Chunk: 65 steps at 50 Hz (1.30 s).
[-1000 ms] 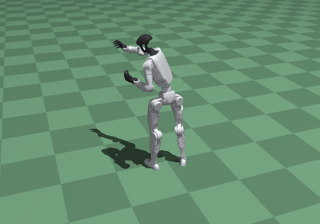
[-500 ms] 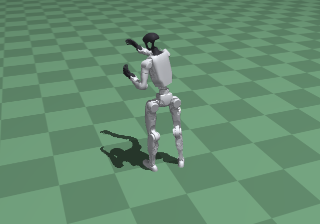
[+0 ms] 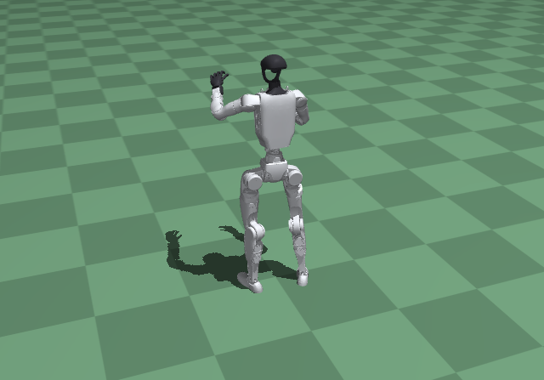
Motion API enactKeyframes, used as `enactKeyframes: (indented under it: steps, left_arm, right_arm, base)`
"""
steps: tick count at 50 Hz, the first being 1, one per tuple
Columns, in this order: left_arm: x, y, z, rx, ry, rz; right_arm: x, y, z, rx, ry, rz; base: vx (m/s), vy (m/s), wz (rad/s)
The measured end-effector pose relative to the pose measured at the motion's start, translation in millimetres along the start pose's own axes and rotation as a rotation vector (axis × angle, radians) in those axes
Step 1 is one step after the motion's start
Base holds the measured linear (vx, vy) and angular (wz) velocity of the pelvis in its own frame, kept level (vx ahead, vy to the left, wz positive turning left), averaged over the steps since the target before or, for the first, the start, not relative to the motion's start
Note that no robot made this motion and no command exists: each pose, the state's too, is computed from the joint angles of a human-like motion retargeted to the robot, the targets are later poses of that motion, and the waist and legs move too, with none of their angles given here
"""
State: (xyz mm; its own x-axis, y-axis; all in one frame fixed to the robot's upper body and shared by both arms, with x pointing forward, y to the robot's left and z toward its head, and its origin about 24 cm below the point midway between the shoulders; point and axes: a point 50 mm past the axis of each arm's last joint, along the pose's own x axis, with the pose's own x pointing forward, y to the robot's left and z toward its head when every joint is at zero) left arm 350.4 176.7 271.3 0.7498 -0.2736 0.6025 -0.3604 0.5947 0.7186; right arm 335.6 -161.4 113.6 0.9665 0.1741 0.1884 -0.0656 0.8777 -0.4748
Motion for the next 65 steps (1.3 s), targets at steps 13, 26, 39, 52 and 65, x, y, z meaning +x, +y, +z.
enactKeyframes:
  steps: [13, 26, 39, 52, 65]
  left_arm:
    - [54, -31, 30, 0.659, -0.217, -0.301]
    - [38, -89, 58, 0.798, -0.483, -0.463]
    - [31, -104, 70, 0.786, -0.553, -0.485]
    - [34, -100, 68, 0.784, -0.534, -0.474]
    - [34, -98, 65, 0.767, -0.507, -0.46]
  right_arm:
    - [18, 21, -6, -0.085, 0.037, -0.018]
    - [27, 34, 17, -0.03, -0.051, -0.038]
    - [29, 36, 21, -0.03, -0.069, -0.043]
    - [28, 36, 19, -0.024, -0.061, -0.042]
    - [28, 37, 20, -0.017, -0.061, -0.045]
  base:
    - [-0.01, 0.0, -0.08]
    - [0.0, 0.0, 0.0]
    - [0.0, 0.0, 0.0]
    - [0.0, 0.0, 0.0]
    - [0.0, 0.0, 0.0]
